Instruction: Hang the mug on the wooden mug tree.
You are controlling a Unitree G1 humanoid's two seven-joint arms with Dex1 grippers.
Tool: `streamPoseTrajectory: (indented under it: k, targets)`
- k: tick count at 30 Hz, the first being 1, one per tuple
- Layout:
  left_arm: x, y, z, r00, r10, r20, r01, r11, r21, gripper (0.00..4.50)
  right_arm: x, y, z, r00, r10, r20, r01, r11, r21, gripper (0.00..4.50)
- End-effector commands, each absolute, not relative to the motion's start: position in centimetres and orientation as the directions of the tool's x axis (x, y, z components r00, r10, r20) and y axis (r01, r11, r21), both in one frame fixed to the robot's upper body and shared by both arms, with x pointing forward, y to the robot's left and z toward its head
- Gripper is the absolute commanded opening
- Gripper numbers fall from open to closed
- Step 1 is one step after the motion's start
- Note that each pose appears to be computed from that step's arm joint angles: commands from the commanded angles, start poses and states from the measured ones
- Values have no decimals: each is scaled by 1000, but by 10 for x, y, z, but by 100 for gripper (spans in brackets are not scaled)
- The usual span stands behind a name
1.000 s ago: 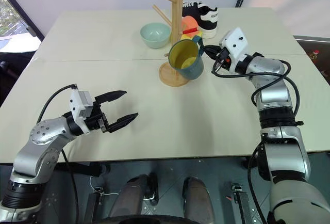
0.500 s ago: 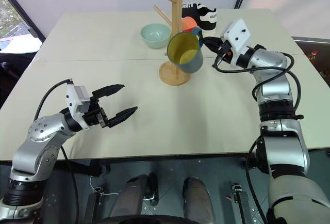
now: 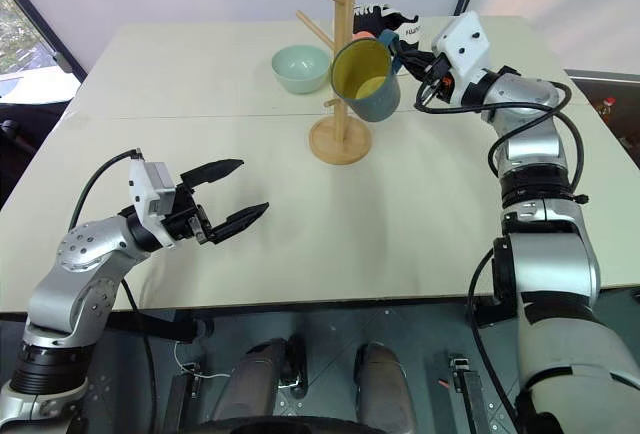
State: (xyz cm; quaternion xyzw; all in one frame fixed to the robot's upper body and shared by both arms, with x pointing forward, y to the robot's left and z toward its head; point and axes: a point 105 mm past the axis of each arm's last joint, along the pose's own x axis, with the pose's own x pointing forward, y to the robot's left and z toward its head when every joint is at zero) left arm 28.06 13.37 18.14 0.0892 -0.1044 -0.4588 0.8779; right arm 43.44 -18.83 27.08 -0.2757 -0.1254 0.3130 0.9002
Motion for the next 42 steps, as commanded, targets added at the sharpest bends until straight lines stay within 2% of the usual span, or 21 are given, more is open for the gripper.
streamPoseTrajectory:
  k: [1,10,13,17,23,26,29,32,35,39,42]
  targets:
    - [277,132,189,549,-826,127,780,561,277,450,436,-178,286,752,657,60,-491,618,-615,4]
    - [277,133,190,555,-821,132,774,568,280,450,441,-173,282,755,656,11,-515,603,-610,4]
    - [277,133,191,555,-821,134,773,568,282,450,440,-173,285,749,662,20,-515,601,-611,105]
    - [278,133,194,554,-820,147,769,571,288,450,438,-180,296,765,641,62,-463,615,-638,306]
    - [280,133,199,556,-814,171,762,581,287,450,432,-203,316,794,591,140,-374,658,-653,306]
    - [280,134,201,560,-809,182,757,588,284,450,423,-230,322,813,546,202,-339,726,-598,306]
    - [280,139,202,580,-790,200,744,613,264,450,412,-256,314,825,502,260,-331,802,-497,306]
    - [287,153,197,652,-723,229,698,690,191,450,403,-271,289,839,464,283,-352,861,-367,306]
    - [302,176,187,770,-589,244,583,806,103,450,393,-267,254,848,465,253,-396,874,-280,306]
    - [321,222,159,931,-306,201,309,951,14,450,378,-248,200,861,468,201,-442,882,-162,306]
    - [324,244,141,976,-155,156,159,987,-13,450,367,-228,170,856,488,172,-475,872,-115,306]
